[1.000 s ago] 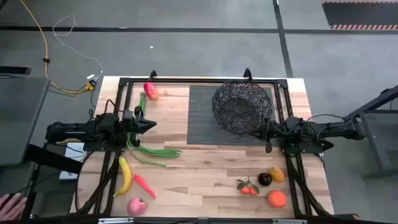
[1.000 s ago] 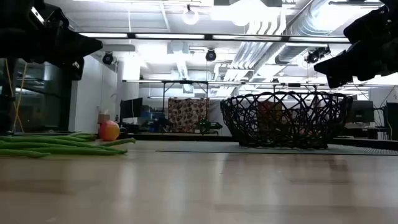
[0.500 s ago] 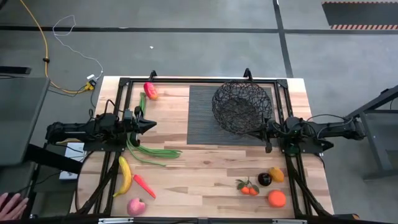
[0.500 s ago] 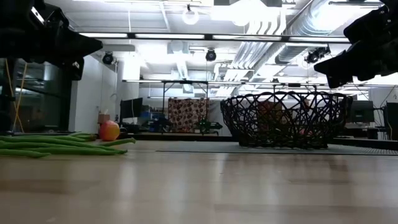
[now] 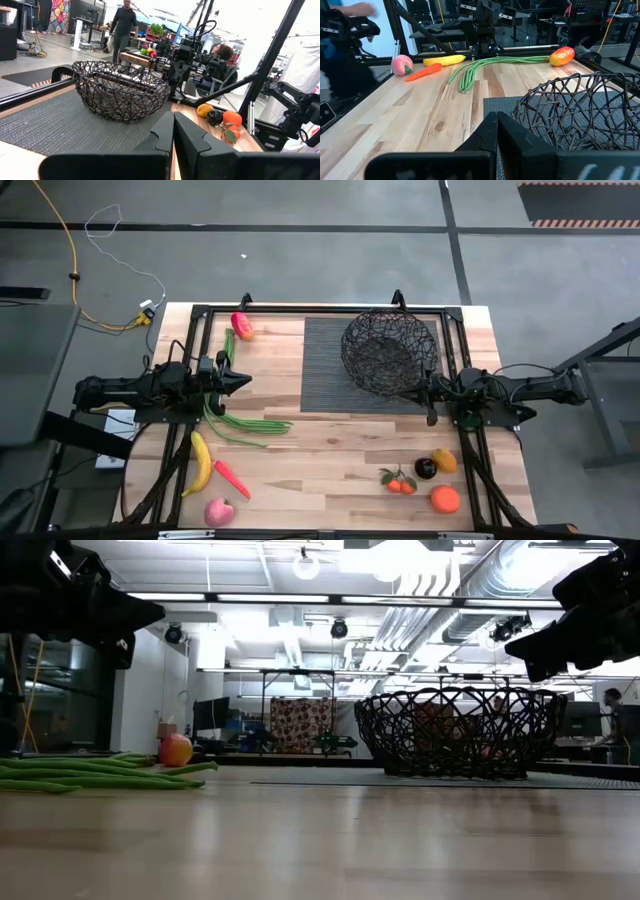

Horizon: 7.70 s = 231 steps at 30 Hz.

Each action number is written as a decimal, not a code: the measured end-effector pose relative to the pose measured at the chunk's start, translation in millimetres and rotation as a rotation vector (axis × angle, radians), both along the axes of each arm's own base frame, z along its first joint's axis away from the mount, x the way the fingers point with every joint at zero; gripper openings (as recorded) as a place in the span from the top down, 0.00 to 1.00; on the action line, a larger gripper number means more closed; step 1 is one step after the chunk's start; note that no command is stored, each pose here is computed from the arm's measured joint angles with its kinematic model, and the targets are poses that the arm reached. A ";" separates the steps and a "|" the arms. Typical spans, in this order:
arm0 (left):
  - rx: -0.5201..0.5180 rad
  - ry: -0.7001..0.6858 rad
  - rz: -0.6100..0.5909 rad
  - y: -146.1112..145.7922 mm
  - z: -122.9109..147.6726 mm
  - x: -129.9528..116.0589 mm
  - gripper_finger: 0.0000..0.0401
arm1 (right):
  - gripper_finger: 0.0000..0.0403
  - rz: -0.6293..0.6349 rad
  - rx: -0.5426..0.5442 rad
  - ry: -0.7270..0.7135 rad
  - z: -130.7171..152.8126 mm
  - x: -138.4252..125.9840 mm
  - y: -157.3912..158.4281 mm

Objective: Build produce basket

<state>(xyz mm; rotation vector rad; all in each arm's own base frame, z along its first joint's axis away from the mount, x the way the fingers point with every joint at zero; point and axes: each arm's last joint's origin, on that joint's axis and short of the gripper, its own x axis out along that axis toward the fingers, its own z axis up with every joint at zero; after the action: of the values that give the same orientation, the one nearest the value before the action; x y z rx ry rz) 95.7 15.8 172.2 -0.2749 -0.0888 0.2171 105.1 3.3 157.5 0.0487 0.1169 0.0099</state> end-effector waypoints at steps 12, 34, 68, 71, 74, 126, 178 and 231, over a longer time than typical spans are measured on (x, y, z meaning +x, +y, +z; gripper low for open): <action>0.000 0.000 0.000 0.0 -0.1 0.0 1.00 | 1.00 0.000 0.000 0.000 -0.1 0.0 0.0; 0.000 0.000 0.000 0.0 -0.1 0.0 1.00 | 1.00 -0.001 0.000 0.000 -0.1 0.0 0.0; 0.000 0.000 0.000 0.0 0.0 0.0 1.00 | 1.00 -0.001 0.000 0.000 0.0 0.0 0.0; 0.000 0.000 0.000 0.0 -0.1 0.0 1.00 | 1.00 -0.001 0.001 -0.003 0.2 0.0 0.0; 0.000 0.000 0.000 0.0 -0.1 0.0 1.00 | 1.00 -0.009 0.076 -0.009 0.6 0.1 0.0; 0.000 0.000 0.000 0.0 0.0 0.0 1.00 | 0.55 -0.320 0.197 -0.006 147.2 57.4 -6.0; -0.001 -0.080 0.053 4.8 182.2 23.6 0.33 | 0.55 -0.154 0.326 0.020 183.5 63.6 3.1; -0.004 -0.057 0.055 5.0 180.0 24.3 0.33 | 0.55 -1.089 1.182 1.236 12.8 129.0 179.5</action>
<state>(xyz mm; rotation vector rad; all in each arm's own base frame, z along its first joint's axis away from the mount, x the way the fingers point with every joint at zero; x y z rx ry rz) 120.0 20.7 352.3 -0.2827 -0.1528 0.2639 234.1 182.8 170.3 1.3028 1.2979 -1.0604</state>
